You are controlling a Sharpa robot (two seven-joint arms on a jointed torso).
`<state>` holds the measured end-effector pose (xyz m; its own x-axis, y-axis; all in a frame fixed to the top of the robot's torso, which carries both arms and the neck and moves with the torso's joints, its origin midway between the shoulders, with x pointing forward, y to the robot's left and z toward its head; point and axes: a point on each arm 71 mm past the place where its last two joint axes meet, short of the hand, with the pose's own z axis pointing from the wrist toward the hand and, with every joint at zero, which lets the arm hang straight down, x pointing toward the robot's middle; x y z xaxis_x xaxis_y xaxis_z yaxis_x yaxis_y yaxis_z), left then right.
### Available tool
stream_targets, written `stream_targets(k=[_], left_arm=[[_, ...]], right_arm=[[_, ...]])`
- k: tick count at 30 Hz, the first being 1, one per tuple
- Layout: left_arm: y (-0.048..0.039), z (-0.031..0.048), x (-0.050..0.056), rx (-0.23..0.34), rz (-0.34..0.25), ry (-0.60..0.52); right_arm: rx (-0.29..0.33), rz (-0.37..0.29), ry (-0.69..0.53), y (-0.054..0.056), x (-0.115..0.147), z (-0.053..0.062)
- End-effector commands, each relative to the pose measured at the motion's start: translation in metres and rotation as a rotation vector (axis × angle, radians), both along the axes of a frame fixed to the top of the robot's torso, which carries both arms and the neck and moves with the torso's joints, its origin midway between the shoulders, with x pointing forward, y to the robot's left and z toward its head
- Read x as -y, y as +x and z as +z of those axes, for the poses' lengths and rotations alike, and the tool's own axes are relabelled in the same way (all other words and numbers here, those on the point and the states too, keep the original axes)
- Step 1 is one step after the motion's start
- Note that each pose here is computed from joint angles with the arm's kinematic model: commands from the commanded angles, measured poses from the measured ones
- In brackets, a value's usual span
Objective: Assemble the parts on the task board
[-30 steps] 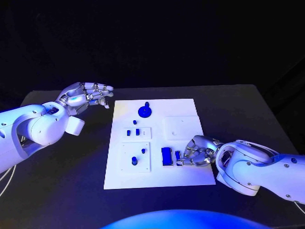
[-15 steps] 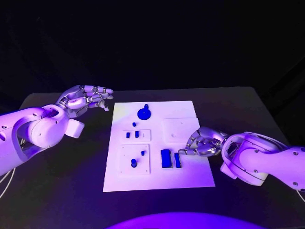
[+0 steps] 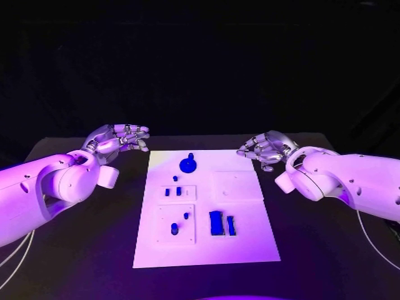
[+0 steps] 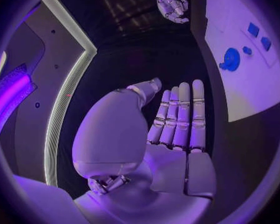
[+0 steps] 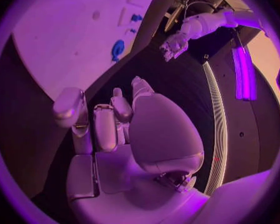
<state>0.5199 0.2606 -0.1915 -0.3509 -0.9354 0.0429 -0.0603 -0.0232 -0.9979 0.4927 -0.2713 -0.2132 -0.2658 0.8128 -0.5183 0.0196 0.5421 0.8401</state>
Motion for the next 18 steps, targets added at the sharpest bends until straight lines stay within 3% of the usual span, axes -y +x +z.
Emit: stream_targets(k=[1,6,10,11,18], left_arm=[[0.0126,-0.0007,-0.005,0.043,0.145,-0.047],[0.0275,-0.0054,-0.001,0.059,0.198,-0.058],[0.0350,-0.0077,0.000,0.067,0.222,-0.057],[0.0316,-0.0098,0.004,0.032,0.159,-0.024],[0.0226,-0.0147,0.013,0.034,0.182,-0.021]], right_arm=[[0.116,-0.037,0.138,0.021,0.010,0.008],[0.156,-0.052,0.166,0.041,0.012,0.010],[0.165,-0.040,0.200,0.048,0.007,0.011],[0.130,-0.079,0.110,0.046,0.011,0.008],[0.135,-0.094,0.198,0.036,-0.006,0.002]])
